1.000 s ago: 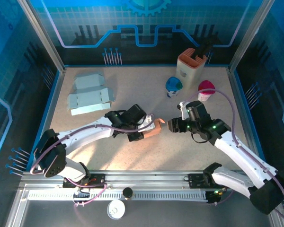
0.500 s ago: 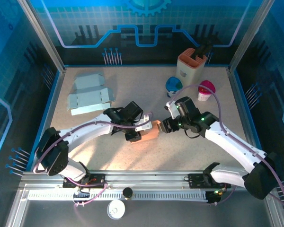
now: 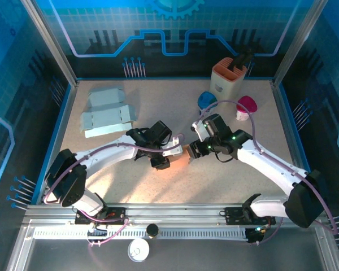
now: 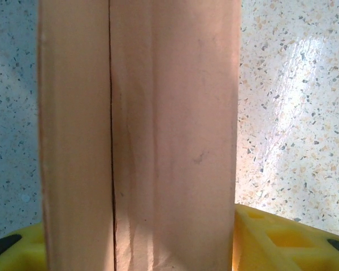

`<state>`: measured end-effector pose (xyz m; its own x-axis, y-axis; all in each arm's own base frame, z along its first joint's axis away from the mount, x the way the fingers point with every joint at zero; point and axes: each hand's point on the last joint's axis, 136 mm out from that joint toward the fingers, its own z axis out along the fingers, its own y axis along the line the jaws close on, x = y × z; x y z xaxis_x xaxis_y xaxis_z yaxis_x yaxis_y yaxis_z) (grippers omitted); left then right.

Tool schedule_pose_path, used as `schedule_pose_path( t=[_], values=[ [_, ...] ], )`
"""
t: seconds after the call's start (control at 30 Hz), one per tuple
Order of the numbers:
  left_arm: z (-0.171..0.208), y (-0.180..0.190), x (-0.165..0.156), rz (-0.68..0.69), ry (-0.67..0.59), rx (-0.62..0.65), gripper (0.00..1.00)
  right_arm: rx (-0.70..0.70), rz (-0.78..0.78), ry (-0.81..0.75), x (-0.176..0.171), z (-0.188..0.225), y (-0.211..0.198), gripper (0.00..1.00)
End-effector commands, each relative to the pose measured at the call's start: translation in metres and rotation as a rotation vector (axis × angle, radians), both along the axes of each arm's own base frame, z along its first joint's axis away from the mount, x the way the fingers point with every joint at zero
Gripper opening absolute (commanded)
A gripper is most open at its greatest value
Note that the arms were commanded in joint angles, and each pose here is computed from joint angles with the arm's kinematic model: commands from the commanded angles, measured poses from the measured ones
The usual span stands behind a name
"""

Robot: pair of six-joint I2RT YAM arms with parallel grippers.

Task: Fold the paper box

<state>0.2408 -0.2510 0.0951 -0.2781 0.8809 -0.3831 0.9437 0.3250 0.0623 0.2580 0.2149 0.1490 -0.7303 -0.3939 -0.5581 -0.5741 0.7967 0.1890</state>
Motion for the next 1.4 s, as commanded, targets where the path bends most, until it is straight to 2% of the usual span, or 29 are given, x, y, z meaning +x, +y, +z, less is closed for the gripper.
schedule_pose_path(
  t=[0.0, 0.2, 0.3, 0.43, 1.0, 1.2, 1.37],
  values=[
    [0.006, -0.004, 0.001, -0.010, -0.001, -0.033, 0.53, 0.006, 0.049, -0.016, 0.004, 0.007, 0.014, 0.62],
    [0.009, -0.004, 0.003, -0.009, -0.013, -0.035, 0.53, -0.002, 0.039, -0.012, 0.008, 0.003, 0.016, 0.55],
    [0.008, -0.004, 0.004, -0.005, -0.013, -0.032, 0.53, 0.015, 0.047, -0.008, 0.007, 0.005, 0.020, 0.44],
    [0.008, -0.005, 0.005, -0.002, -0.018, -0.035, 0.53, 0.016, 0.053, 0.005, 0.005, 0.002, 0.022, 0.36],
    [0.008, -0.006, 0.008, 0.005, -0.026, -0.036, 0.52, -0.027, 0.041, 0.005, 0.002, -0.004, 0.020, 0.22],
    [0.010, -0.007, 0.008, 0.008, -0.027, -0.044, 0.50, -0.041, 0.032, -0.008, 0.002, -0.002, 0.020, 0.11],
    [0.010, -0.009, 0.009, 0.018, -0.030, -0.054, 0.47, -0.067, 0.008, -0.012, 0.000, -0.002, 0.021, 0.07]
  ],
)
